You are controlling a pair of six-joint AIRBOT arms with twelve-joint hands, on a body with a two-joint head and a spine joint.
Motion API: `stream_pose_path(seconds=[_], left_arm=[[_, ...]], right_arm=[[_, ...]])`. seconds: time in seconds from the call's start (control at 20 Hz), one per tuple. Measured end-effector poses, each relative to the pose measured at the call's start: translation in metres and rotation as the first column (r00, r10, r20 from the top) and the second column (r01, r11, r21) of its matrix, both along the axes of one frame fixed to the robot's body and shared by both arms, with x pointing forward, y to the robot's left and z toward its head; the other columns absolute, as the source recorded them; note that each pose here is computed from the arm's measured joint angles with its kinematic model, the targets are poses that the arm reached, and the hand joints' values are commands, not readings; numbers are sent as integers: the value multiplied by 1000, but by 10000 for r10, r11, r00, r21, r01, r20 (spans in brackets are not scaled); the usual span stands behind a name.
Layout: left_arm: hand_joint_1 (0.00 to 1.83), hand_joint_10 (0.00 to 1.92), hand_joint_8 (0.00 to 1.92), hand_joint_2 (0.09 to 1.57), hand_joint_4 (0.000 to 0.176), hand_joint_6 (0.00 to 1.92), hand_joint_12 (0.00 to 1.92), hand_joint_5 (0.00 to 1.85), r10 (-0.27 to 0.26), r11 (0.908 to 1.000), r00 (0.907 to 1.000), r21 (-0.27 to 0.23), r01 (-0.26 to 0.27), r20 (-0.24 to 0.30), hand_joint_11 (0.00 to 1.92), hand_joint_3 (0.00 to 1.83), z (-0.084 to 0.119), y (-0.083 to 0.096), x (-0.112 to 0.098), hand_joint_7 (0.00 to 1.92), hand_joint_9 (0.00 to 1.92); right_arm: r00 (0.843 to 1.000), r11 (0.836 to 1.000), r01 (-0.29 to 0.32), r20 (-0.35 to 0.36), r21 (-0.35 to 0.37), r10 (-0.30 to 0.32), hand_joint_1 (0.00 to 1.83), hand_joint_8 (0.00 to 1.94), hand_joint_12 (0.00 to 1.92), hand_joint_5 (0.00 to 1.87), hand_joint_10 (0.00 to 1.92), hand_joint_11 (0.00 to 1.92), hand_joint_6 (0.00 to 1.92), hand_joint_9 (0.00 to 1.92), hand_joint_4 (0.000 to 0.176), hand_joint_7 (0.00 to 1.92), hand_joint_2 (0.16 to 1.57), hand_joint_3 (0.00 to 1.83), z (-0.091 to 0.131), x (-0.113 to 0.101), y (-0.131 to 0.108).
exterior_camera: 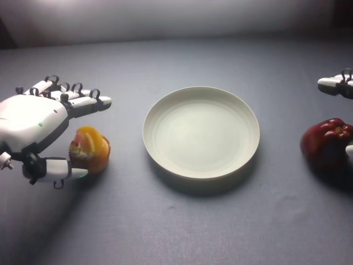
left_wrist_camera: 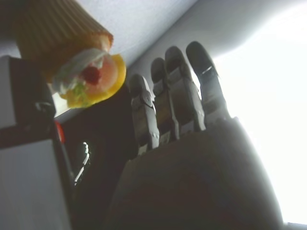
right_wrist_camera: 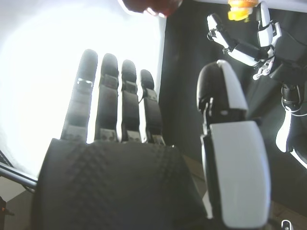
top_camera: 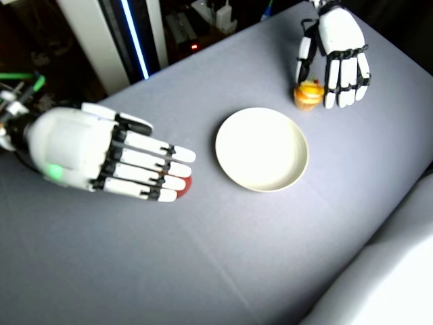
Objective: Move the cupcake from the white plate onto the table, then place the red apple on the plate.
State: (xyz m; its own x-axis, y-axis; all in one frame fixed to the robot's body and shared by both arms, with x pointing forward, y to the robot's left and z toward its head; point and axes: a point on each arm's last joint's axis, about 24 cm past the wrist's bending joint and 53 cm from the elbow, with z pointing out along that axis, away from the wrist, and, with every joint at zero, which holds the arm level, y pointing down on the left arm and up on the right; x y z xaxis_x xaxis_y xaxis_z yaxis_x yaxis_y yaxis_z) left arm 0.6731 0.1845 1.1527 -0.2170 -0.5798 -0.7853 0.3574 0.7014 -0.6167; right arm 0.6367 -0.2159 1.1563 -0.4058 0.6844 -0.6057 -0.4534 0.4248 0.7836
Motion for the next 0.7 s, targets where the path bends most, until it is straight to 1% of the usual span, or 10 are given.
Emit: stream_pose_path(seconds=[0.1, 0.15, 0.3, 0.35, 0.4, 0.5, 0.55, 0.6, 0.65, 0.7], left_arm=[[1014, 0, 0, 893, 176, 0, 12, 25, -133, 9999, 9991, -61, 136, 395, 4, 0, 11, -1, -10, 4, 2], [973, 0, 0, 892, 176, 0, 15, 4, -209, 9997, 9978, -106, 216, 622, 28, 0, 19, -2, -17, 0, 0], [880, 0, 0, 884, 176, 0, 0, 0, -524, 9981, 9891, -247, 563, 1377, 0, 0, 40, -8, -33, 0, 0], [894, 0, 0, 896, 176, 0, 0, 0, -594, 9973, 9842, -319, 656, 1670, 0, 0, 47, -9, -39, 0, 0], [867, 0, 0, 897, 162, 0, 23, 1, -613, 9968, 9828, -405, 694, 1744, 50, 1, 50, -10, -42, 0, 0], [834, 0, 0, 900, 164, 0, 30, 0, -666, 9952, 9792, -584, 791, 1918, 63, 3, 56, -10, -47, 0, 0], [808, 0, 0, 910, 158, 0, 26, 0, -674, 9940, 9765, -711, 835, 2045, 51, 7, 60, -8, -49, 0, 0], [823, 0, 0, 921, 156, 0, 14, 0, -681, 9938, 9734, -708, 854, 2187, 19, 8, 64, -7, -52, 0, 0], [836, 0, 0, 923, 160, 0, 12, 0, -629, 9932, 9706, -806, 836, 2322, 15, 8, 69, -6, -54, 0, 0], [836, 0, 0, 923, 160, 0, 12, 0, -613, 9933, 9685, -810, 830, 2414, 15, 8, 71, -4, -54, 0, 0]], right_arm=[[9997, 9984, -129, -227, -550, 116, 1000, 0, 601, 175, 0, 0, 0, 182, 72, 180, 1064, 0, -10, 2, 0], [9993, 9967, -117, -353, -804, 88, 993, 0, 620, 175, 1, 0, 1, 182, 87, 174, 1008, 0, -14, 7, 1], [9992, 9898, -234, -366, -1404, 184, 927, 2, 751, 177, 14, 16, 0, 265, 99, 227, 917, 0, -14, 17, 5], [9988, 9845, -309, -431, -1728, 238, 892, 1, 738, 183, 11, 78, 0, 327, 125, 277, 892, 0, -17, 21, 7], [9985, 9808, -345, -488, -1921, 256, 987, 8, 654, 198, 9, 119, 4, 343, 109, 284, 870, 0, -20, 25, 9], [9970, 9714, -451, -714, -2332, 291, 1006, 11, 653, 203, 9, 126, 5, 345, 112, 293, 869, 0, -31, 31, 15], [9962, 9642, -539, -803, -2596, 341, 1040, 9, 692, 233, 15, 200, 4, 415, 97, 355, 875, 1, -36, 34, 20], [9959, 9561, -612, -820, -2864, 392, 1107, 5, 752, 389, 40, 570, 2, 717, 64, 514, 888, 0, -39, 39, 24], [9960, 9490, -671, -770, -3080, 455, 1170, 18, 783, 576, 55, 747, 11, 919, 40, 672, 916, 2, -38, 43, 29], [9962, 9450, -702, -718, -3193, 497, 1170, 18, 783, 576, 55, 747, 11, 919, 40, 672, 916, 2, -37, 46, 32]])
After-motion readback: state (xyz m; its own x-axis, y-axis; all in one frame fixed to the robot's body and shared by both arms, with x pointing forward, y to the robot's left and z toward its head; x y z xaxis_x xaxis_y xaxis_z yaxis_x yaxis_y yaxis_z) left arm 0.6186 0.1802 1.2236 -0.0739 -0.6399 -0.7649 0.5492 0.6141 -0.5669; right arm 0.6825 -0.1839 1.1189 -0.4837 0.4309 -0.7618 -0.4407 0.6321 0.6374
